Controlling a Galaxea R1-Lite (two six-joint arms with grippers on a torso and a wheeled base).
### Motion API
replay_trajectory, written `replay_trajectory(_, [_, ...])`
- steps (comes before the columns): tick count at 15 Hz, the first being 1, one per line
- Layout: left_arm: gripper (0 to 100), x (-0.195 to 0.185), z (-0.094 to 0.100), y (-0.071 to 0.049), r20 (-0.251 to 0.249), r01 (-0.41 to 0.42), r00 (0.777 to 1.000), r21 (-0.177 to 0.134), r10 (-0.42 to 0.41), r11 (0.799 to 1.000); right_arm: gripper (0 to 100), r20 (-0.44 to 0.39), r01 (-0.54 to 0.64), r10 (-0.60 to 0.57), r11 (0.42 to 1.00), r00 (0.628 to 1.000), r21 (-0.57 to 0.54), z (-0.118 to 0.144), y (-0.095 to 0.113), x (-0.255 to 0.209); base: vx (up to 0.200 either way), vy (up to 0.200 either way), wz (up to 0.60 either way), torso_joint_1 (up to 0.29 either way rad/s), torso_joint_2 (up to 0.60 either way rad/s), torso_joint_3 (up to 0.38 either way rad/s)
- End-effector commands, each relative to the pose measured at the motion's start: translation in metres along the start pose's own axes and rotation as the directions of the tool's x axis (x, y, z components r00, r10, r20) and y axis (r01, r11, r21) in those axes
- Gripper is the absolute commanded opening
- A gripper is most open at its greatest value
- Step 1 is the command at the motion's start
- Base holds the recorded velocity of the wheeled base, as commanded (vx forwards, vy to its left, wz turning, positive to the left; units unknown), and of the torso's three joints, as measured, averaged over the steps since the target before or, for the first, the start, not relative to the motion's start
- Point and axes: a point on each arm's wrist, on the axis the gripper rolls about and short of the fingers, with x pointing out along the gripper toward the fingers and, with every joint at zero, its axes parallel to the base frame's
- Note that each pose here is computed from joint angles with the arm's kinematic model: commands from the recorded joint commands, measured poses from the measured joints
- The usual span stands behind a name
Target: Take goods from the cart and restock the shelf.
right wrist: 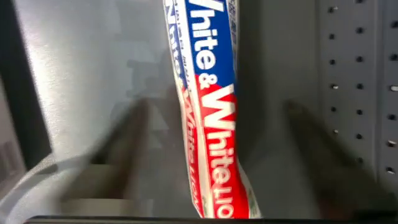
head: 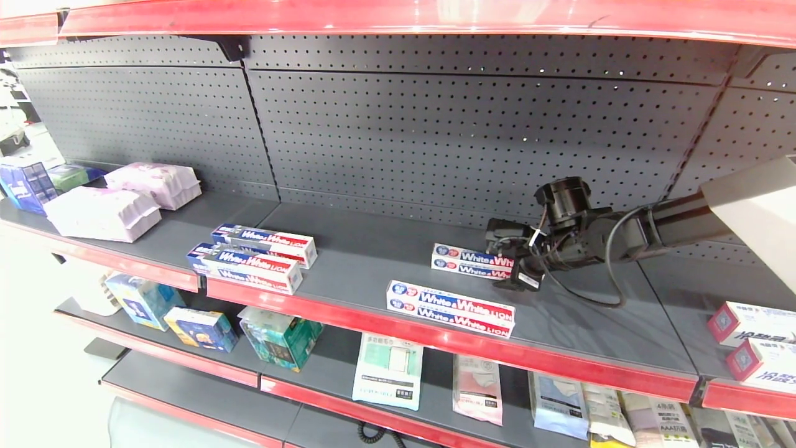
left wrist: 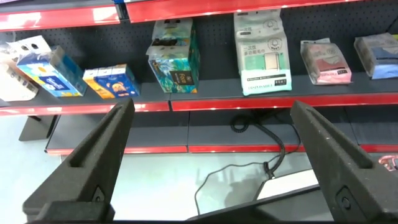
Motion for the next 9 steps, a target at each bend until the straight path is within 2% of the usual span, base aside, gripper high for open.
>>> replay_trajectory(1, [100, 0.000, 0.000, 0.000, -0.001, -0.002, 1.000, 0.000, 0.002, 1.000, 100, 0.005, 0.015, -0.015, 1.000, 1.000, 0.007, -0.001, -0.004, -0.002, 0.000, 0.000, 0.00, 0.000, 0.00, 0.000])
replay_trajectory(4, [100, 0.000, 0.000, 0.000, -0.001, -0.002, 1.000, -0.002, 0.002, 1.000, 100, 0.005, 0.037, -0.038, 0.995, 0.999, 0.088, -0.007, -0.013, -0.006, 0.000, 0.000, 0.00, 0.000, 0.00, 0.000])
replay_trajectory(7, [100, 0.000, 0.000, 0.000, -0.004, -0.001, 1.000, -0.012, 0.001, 1.000, 100, 0.050, 0.033, -0.050, 0.956, 0.998, 0.292, -0.005, -0.019, -0.024, 0.000, 0.000, 0.00, 0.000, 0.00, 0.000])
replay_trajectory(9, [100, 0.001, 0.000, 0.000, -0.006, -0.001, 1.000, -0.014, 0.001, 1.000, 100, 0.098, -0.014, -0.030, 0.907, 0.995, 0.420, 0.001, -0.015, -0.042, 0.000, 0.000, 0.00, 0.000, 0.00, 0.000])
